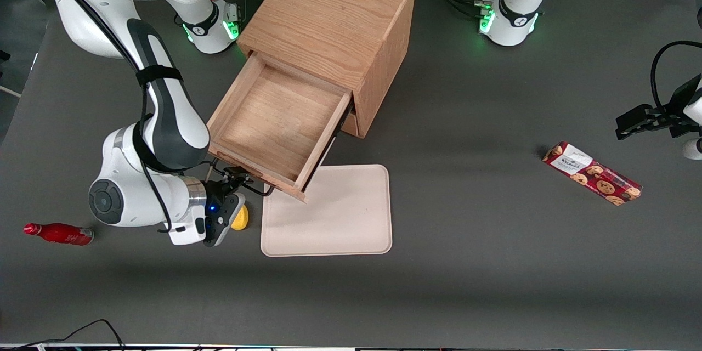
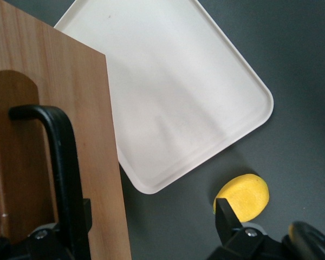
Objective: Open upper drawer
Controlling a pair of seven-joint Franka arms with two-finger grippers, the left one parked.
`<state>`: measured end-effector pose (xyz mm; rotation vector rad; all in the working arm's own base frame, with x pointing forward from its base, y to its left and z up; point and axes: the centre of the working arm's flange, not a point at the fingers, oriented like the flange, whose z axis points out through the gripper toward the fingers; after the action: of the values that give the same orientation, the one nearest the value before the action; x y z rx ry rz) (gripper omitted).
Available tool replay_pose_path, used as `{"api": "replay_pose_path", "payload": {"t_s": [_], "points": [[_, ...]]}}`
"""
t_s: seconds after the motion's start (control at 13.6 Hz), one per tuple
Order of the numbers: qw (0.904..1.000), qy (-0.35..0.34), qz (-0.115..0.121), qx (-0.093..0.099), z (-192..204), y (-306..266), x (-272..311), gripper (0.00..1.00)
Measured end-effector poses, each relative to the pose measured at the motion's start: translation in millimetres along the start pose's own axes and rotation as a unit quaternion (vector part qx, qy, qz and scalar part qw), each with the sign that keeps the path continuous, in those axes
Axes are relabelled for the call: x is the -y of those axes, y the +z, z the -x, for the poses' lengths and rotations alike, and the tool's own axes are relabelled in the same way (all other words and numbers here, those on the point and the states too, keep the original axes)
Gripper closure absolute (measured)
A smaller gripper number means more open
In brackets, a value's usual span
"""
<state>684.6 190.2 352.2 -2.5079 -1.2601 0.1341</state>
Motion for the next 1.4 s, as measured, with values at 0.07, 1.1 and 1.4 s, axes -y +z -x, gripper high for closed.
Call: {"api": "replay_pose_path", "payload": {"t_s": [0.07,1.1,1.4], "points": [[1.0,-0.001,0.0,0.0,-0.4,-0.5,0.2,0.0],[0.9997,-0.004,0.025,0.004,12.7,-102.1,50.4,0.0],[0.9951,0.092,0.035,0.004,44.2,-163.4,86.1,0.0]]}}
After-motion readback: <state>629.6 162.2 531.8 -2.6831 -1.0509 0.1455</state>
